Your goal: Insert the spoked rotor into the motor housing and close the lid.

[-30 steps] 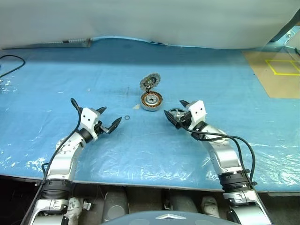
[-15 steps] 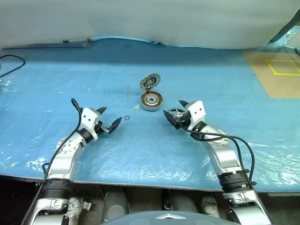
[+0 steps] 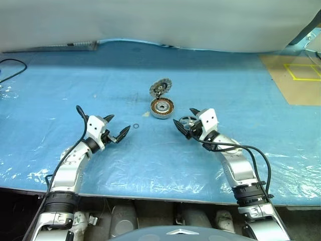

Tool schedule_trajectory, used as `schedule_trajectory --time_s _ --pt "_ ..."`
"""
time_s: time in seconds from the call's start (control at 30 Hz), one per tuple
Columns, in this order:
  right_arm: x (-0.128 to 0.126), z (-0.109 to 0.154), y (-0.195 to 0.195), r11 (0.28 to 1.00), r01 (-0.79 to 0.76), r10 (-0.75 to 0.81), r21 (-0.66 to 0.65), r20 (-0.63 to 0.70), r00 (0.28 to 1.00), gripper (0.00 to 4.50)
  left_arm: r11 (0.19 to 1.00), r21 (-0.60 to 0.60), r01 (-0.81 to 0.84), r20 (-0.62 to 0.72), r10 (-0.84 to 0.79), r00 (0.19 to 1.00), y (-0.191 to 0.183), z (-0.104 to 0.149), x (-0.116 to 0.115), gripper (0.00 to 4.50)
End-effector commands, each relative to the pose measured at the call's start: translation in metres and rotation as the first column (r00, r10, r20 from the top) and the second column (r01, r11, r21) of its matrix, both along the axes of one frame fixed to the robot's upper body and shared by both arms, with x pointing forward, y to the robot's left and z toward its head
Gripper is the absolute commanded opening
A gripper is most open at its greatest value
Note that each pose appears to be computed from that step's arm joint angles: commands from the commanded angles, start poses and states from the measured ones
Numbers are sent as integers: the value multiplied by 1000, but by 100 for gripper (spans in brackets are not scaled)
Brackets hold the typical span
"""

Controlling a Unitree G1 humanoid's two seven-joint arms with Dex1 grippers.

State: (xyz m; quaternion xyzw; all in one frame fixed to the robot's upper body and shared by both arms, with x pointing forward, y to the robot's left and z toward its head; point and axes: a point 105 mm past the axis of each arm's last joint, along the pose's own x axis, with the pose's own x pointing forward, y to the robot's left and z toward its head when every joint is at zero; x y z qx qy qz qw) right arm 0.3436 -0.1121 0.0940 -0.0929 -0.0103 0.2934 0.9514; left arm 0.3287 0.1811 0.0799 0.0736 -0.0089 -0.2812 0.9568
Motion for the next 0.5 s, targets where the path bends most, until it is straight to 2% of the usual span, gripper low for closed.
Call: schedule_trajectory --time_s 0.03,0.23,0.3,0.4,0.5 --pt "1 14 3 1000 -16 17 -5 53 998 447 1000 8 -9 45 9 999 1 8 1 450" --pt "5 17 13 995 -49 54 -89 52 997 447 1000 10 2 39 -2 999 -2 5 -2 450" --pt "6 27 20 992 -75 82 -100 75 994 447 1000 8 2 39 -2 999 -3 5 -2 450" --pt "10 35 31 979 -113 123 -169 52 991 447 1000 4 4 35 -4 999 -4 3 -2 450" --pt "12 46 49 951 -215 222 -224 5 975 447 1000 -2 9 31 -9 999 -6 2 -3 450"
